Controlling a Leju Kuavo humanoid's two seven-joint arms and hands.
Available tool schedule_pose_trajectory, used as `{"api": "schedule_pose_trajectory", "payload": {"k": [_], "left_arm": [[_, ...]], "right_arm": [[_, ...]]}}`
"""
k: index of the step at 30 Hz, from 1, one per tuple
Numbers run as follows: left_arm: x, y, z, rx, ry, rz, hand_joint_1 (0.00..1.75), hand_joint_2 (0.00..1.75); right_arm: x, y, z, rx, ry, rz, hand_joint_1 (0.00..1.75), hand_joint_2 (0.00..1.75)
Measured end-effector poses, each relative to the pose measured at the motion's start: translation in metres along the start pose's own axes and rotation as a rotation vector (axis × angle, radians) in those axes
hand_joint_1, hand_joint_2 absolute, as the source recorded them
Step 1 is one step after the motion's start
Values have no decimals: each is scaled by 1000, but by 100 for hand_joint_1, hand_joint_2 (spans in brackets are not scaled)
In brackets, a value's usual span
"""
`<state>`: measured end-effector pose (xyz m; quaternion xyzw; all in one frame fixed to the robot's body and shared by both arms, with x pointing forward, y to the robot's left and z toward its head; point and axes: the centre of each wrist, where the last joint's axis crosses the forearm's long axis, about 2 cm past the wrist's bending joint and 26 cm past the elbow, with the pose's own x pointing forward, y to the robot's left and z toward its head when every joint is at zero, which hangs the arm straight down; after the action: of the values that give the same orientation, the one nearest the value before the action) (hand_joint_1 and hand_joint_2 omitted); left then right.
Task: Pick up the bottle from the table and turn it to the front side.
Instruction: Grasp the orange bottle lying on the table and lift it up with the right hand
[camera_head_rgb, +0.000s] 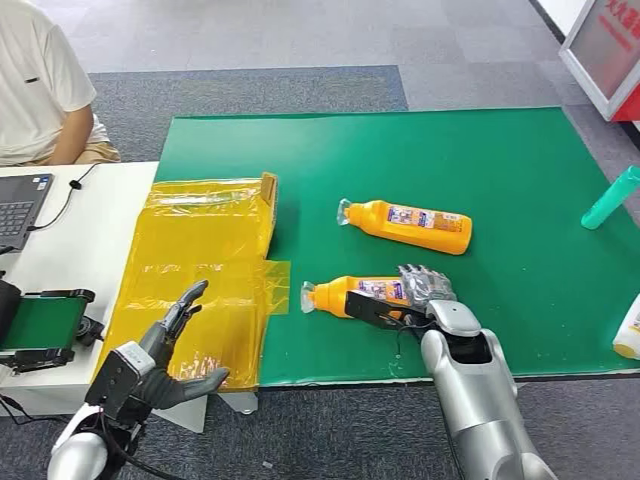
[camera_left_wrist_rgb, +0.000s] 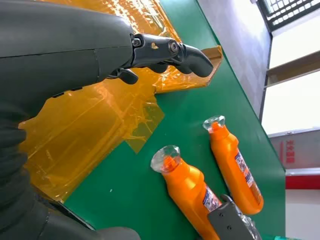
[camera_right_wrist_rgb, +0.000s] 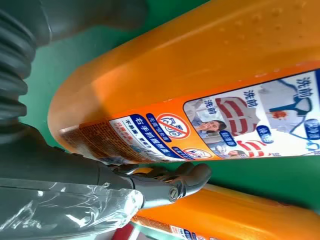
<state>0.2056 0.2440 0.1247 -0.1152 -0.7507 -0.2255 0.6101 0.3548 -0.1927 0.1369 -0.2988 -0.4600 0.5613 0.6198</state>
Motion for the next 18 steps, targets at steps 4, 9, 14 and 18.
{"api": "schedule_pose_trajectory", "payload": {"k": [4,9,14,18], "left_arm": [[1,1,1,-2,1,-5,0,175],[1,2,4,5,15,-14,0,175],[3,2,9,9,15,-20,0,175],[2,0,15,8,9,-19,0,175]], "right_arm": [[1,-1,0,-5,-14,-6,175,175],[4,-1,3,-29,-99,-116,175,175],[9,-1,17,-80,-199,-284,175,175],[10,1,28,-131,-255,-374,175,175]]}}
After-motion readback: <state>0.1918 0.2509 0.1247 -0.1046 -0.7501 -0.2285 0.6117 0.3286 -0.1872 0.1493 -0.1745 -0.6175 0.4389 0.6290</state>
